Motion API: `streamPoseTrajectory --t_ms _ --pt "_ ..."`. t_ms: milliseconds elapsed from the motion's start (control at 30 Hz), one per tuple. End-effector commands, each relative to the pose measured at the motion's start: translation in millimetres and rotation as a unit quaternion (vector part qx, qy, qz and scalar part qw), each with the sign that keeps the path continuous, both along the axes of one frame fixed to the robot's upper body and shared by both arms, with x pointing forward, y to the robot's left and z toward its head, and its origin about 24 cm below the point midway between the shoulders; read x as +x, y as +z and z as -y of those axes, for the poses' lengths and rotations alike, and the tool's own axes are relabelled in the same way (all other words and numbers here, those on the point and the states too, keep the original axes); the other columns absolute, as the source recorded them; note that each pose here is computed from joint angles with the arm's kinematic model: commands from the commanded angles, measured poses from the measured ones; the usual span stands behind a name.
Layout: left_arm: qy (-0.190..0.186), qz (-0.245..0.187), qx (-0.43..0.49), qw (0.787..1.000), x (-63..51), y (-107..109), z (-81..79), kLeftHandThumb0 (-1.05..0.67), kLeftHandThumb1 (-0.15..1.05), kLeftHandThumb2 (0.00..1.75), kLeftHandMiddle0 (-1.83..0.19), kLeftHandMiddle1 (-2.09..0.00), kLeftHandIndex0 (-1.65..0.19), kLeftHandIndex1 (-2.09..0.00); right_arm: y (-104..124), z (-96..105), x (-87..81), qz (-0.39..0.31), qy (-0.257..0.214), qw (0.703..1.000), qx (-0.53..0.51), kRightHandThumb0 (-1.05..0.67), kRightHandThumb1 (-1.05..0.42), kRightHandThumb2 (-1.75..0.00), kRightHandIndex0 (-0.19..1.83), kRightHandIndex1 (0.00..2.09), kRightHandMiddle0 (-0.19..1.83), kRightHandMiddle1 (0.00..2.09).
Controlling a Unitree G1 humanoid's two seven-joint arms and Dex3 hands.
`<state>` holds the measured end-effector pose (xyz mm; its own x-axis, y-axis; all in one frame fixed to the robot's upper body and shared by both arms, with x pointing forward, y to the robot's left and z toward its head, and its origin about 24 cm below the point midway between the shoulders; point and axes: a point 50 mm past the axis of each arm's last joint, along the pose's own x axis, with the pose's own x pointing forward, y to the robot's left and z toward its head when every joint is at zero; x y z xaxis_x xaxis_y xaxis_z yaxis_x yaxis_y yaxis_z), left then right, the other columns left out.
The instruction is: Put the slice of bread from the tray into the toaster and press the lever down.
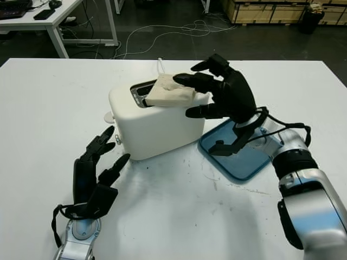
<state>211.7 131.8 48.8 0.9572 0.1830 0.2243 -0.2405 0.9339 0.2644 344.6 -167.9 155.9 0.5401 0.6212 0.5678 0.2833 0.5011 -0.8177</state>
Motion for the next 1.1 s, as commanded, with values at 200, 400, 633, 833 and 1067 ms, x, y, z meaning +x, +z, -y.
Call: streamPoseTrajectory --t_ms 200,400,633,833,1067 --pt "0.001 0.002 -0.006 1.000 -1.5 1.0 1.1 -0.59 0.92 0.16 -0.34 -0.82 -0.54 0.00 6.5 -8.1 6.0 0.010 0.004 1.000 -0.019 -0.73 -0.61 0.00 0.15 1.07 0.71 0.20" --pt "0.001 0.000 -0.006 1.000 -1.8 0.7 1.8 -0.58 0.92 0.17 -0.33 -0.83 -0.54 0.00 5.5 -14.2 7.0 0.019 0.005 1.000 -0.018 -0.56 -0.68 -0.01 0.29 1.22 0.73 0.28" --pt "0.002 0.000 -0.008 1.000 -1.3 0.5 1.3 -0.59 0.92 0.17 -0.33 -0.84 -0.54 0.00 4.9 -19.7 5.5 0.043 0.019 0.999 -0.019 -0.39 -0.87 -0.01 0.80 1.36 0.85 0.86" --pt "0.001 0.001 -0.005 1.000 -1.0 0.3 0.9 -0.58 0.92 0.16 -0.33 -0.85 -0.54 0.00 4.4 -19.5 5.8 0.060 0.015 0.997 -0.041 -0.50 -0.91 -0.02 0.94 1.63 0.84 1.15" --pt "0.003 0.001 -0.002 1.000 -0.4 0.4 0.4 -0.60 0.92 0.17 -0.33 -0.85 -0.54 0.00 4.5 -20.7 6.1 0.140 -0.020 0.988 -0.068 -0.66 -0.92 -0.05 1.24 1.74 0.90 1.29"
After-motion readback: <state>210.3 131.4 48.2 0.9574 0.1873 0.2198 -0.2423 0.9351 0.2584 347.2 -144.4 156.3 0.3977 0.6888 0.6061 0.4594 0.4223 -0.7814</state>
